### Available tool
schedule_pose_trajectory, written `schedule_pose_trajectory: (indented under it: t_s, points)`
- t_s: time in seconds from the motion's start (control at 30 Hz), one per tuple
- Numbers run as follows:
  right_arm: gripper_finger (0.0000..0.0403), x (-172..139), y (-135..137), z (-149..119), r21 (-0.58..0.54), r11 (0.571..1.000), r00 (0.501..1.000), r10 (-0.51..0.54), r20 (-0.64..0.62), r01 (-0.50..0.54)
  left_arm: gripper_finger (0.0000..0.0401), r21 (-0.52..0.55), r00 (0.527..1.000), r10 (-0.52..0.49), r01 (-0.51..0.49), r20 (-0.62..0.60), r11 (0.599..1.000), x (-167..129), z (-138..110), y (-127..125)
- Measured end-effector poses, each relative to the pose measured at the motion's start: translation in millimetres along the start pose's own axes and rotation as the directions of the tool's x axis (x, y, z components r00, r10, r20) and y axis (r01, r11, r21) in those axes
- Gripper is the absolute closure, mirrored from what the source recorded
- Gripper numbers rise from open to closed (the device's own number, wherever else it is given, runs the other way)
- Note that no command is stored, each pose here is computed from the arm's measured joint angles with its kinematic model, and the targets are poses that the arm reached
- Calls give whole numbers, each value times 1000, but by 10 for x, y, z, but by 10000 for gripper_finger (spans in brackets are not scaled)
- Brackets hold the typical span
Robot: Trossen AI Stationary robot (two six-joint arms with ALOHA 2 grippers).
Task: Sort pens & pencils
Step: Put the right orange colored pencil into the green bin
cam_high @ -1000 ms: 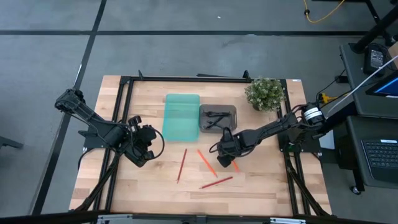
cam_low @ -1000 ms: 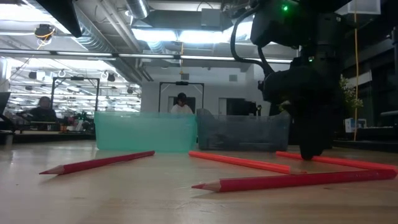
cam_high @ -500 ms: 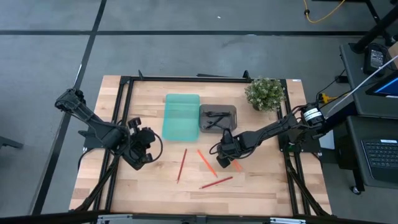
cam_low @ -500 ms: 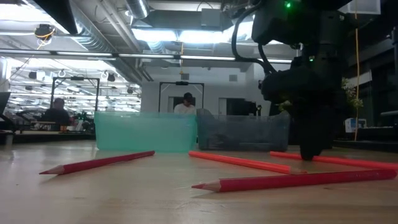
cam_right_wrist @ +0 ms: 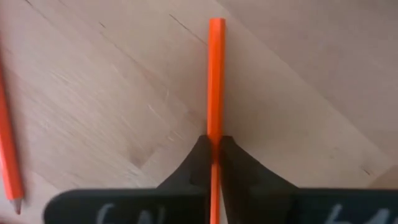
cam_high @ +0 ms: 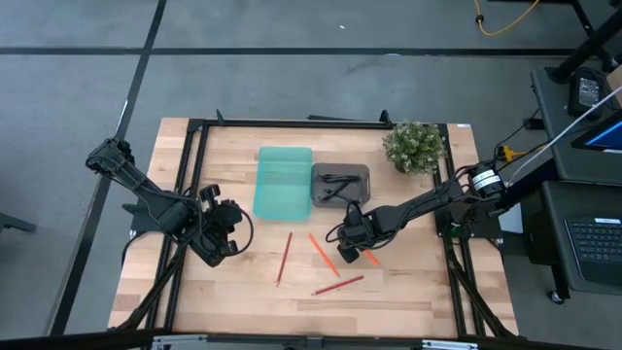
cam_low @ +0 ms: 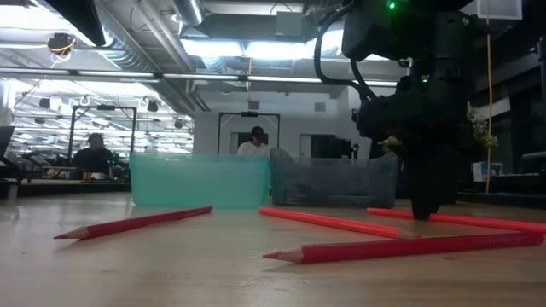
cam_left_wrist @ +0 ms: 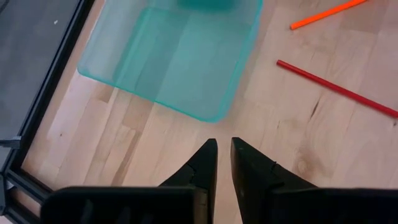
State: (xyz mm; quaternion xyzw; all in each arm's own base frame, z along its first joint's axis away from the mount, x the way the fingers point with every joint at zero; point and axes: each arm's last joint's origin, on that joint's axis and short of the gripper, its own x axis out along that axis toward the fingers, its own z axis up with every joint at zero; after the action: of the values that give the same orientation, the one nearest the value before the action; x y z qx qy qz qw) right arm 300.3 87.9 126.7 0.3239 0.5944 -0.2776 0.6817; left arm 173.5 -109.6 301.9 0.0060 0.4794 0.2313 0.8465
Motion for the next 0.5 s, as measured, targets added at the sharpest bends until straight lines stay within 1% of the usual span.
schedule_pose_trajectory:
  t_s: [0.17,0.37,0.5]
  points:
    - [391,-73,82,0,-31,999,1000,-12,12,12,360,0,1000,0,0,0,1000,0,0,0]
    - [392,-95,146,-30,-34,999,1000,16,14,-16,360,-1,1000,-1,1,1,1000,0,1,-1]
    - [401,-119,185,-59,-34,999,999,41,5,-41,360,-2,1000,-2,2,1,1000,1,2,-3]
